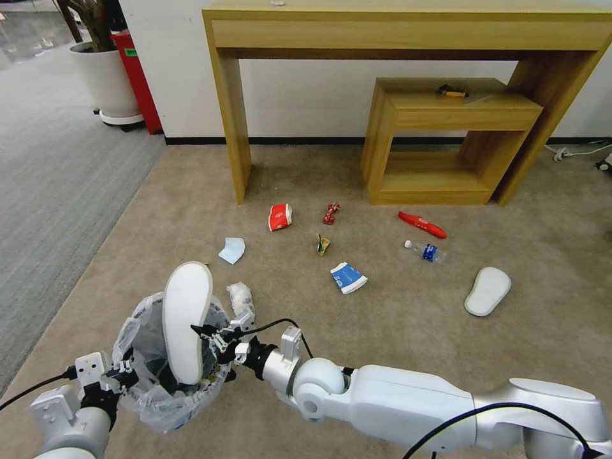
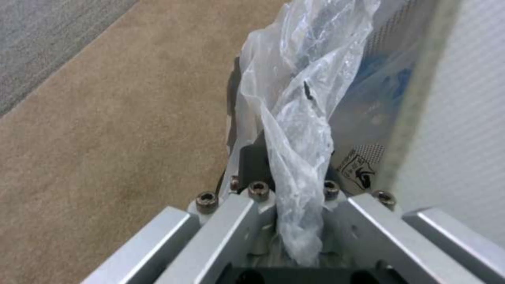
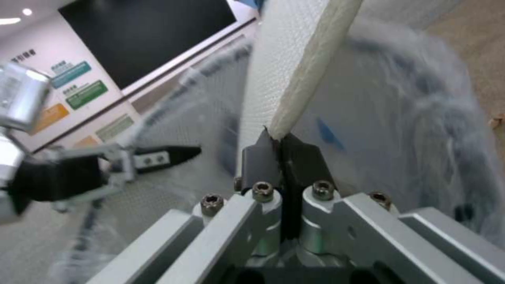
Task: Pick up the trash bin and place the garbage on the floor into it.
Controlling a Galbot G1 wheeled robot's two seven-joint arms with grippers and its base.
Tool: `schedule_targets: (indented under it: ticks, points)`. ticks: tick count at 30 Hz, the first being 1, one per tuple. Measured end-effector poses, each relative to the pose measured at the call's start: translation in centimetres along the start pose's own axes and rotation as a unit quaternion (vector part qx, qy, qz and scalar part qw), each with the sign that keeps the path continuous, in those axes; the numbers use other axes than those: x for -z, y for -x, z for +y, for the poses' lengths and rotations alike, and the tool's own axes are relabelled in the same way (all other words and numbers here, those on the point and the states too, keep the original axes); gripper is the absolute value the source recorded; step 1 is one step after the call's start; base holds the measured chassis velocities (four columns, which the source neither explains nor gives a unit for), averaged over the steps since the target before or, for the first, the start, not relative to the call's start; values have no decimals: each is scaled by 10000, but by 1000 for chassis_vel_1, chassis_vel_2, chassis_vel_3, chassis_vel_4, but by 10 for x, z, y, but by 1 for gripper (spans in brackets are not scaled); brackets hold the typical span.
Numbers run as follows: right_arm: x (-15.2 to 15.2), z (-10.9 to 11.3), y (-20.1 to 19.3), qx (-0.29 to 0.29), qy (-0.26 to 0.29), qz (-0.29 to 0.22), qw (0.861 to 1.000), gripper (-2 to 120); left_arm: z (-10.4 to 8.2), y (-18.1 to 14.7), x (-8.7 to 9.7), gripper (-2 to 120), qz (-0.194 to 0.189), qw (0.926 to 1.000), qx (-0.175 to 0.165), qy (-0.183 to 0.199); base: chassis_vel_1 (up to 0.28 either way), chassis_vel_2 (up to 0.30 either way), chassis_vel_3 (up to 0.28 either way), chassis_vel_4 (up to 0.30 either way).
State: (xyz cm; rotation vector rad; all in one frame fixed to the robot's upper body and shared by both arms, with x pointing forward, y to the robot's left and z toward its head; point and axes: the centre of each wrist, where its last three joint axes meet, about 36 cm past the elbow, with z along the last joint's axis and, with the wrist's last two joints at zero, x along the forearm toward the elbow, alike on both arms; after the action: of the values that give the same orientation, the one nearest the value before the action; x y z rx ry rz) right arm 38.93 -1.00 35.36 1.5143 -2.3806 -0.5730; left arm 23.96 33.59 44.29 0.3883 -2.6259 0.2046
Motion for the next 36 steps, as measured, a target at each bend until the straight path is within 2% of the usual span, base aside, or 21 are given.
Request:
schedule_targets:
  ticks: [6, 7, 9, 12, 14, 16, 17, 20, 21, 24, 28, 29, 30, 31, 32, 34, 35, 36]
  points:
    - [-12, -4, 6, -34, -99, 89, 9999, 10, -4, -7, 2, 0, -21, 10000, -67, -10, 0, 0, 0, 0]
    - [-13, -5, 7, -41, -121, 102, 9999, 19, -4, -8, 2, 0, -25, 10000, -79, -8, 0, 0, 0, 0]
    - [-15, -6, 8, -44, -134, 111, 9998, 22, -5, -9, 3, 0, -30, 10000, -89, -5, 0, 0, 0, 0]
    - [-16, -6, 10, -37, -172, 116, 9998, 37, -5, -12, 4, 0, -43, 9999, -106, 4, 0, 0, 0, 0]
    - [-16, -6, 10, -35, -175, 113, 9998, 40, -5, -12, 4, 0, -43, 9999, -108, 9, 0, 0, 0, 0]
    - [-16, -5, 10, -43, -170, 95, 9998, 50, -5, -12, 4, 0, -42, 9999, -117, 12, 0, 0, 0, 0]
    - [-16, -5, 10, -43, -170, 95, 9998, 50, -5, -12, 4, 0, -42, 9999, -117, 12, 0, 0, 0, 0]
    - [-16, -2, 8, -53, -158, 56, 9998, 65, -2, -7, 1, 0, -2, 10000, -85, 13, 0, 0, 0, 0]
    - [-16, -2, 8, -53, -158, 56, 9998, 65, -2, -7, 1, 0, -2, 10000, -85, 13, 0, 0, 0, 0]
    - [-5, 3, 7, -126, -84, -108, 9998, 82, 2, 2, -4, 0, 61, 10000, -17, 8, 0, 0, 0, 0]
    - [8, 6, 8, -300, -45, -305, 9991, 90, 5, 6, -8, 0, 107, 9999, 27, -4, 0, 0, 0, 0]
    - [18, 0, 9, -571, -57, -549, 9968, 97, 6, 8, -11, 0, 124, 9999, 64, -11, 0, 0, 0, 0]
    - [20, -2, 9, -632, -65, -591, 9962, 98, 7, 9, -11, 0, 126, 9999, 72, -14, 0, 0, 0, 0]
    - [29, -20, 4, -982, -171, -788, 9919, 100, 8, 11, -12, 0, 129, 9999, 93, -20, 0, 0, 0, 0]
    - [29, -20, 4, -982, -171, -788, 9919, 100, 8, 11, -12, 0, 129, 9999, 93, -20, 0, 0, 0, 0]
    - [38, -59, -19, -1571, -491, -1073, 9805, 100, 10, 14, -11, 0, 109, 9999, 102, -14, 0, 0, 0, 0]
    - [38, -59, -19, -1571, -491, -1073, 9805, 100, 10, 14, -11, 0, 109, 9999, 102, -14, 0, 0, 0, 0]
    - [42, -73, -31, -1797, -623, -1178, 9747, 100, 11, 16, -11, 0, 95, 9999, 98, -25, 0, 0, 0, 0]
